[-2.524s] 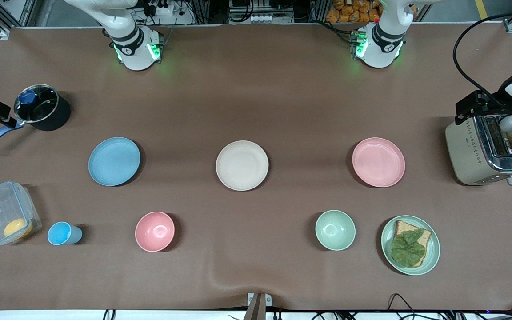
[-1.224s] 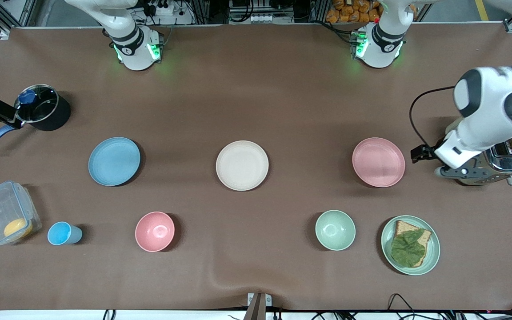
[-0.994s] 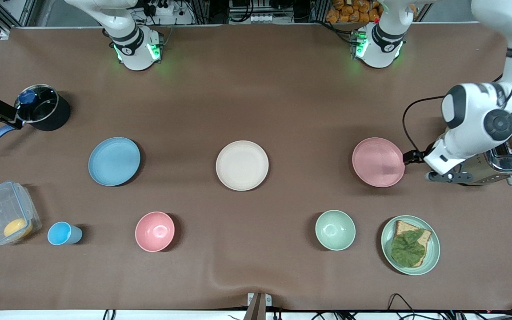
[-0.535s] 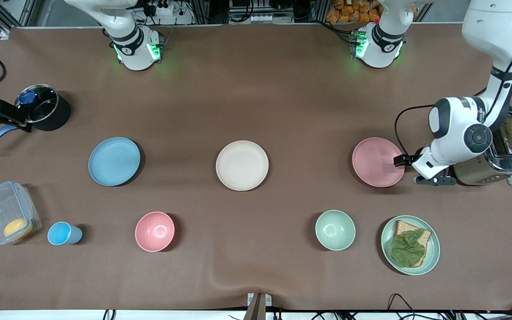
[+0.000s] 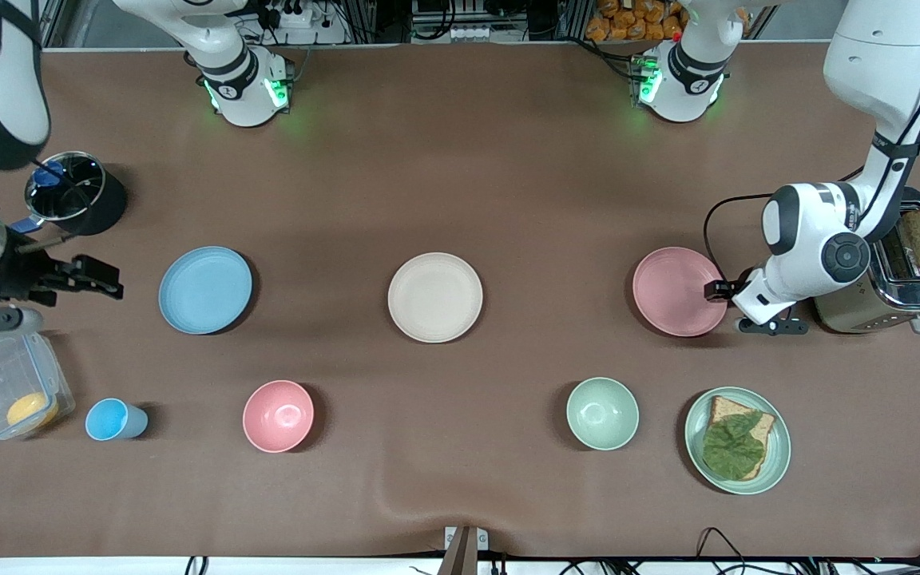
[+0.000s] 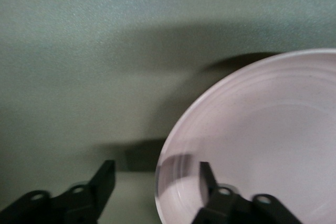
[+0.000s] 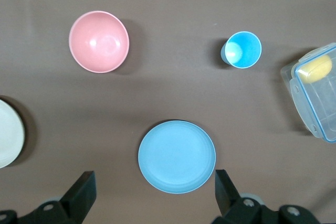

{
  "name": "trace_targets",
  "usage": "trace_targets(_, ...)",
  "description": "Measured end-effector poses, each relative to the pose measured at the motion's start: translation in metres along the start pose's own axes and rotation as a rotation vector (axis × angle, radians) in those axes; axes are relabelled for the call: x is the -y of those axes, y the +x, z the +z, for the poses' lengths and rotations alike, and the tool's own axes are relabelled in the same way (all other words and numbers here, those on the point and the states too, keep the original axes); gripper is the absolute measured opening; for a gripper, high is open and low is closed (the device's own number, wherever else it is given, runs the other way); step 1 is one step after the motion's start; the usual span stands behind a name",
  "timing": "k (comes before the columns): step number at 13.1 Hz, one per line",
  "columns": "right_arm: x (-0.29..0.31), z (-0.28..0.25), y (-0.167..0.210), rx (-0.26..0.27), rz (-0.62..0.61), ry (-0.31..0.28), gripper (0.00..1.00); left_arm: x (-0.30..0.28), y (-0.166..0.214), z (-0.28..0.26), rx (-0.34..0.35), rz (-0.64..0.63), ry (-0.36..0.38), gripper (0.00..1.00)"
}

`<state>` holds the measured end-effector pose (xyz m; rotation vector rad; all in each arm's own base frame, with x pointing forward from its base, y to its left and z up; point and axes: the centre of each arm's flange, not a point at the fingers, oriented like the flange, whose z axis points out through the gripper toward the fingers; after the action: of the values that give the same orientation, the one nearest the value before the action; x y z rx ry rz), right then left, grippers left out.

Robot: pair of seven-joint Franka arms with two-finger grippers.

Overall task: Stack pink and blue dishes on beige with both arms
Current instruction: 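Carry the pink plate over the beige plate while the right gripper grasps blue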

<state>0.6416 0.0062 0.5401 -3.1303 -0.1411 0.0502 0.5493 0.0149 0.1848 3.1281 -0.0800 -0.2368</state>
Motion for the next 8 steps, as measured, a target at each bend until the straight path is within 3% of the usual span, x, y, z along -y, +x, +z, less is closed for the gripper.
trace_targets(4, -0.041, 0.03, -0.006, 0.07, 0.029, 0.004, 1.0, -0.005, 0.001, 0.002, 0.001, 0.008, -0.002, 0.2)
trace_targets(6, -0.084, 0.066, -0.013, 0.118, 0.043, 0.017, 1.0, -0.011, 0.005, -0.007, -0.017, -0.001, -0.023, 0.15)
trace_targets(8, -0.123, 0.114, -0.019, 0.13, 0.059, 0.019, 1.0, -0.025, 0.011, -0.02, -0.045, -0.012, -0.06, 0.13)
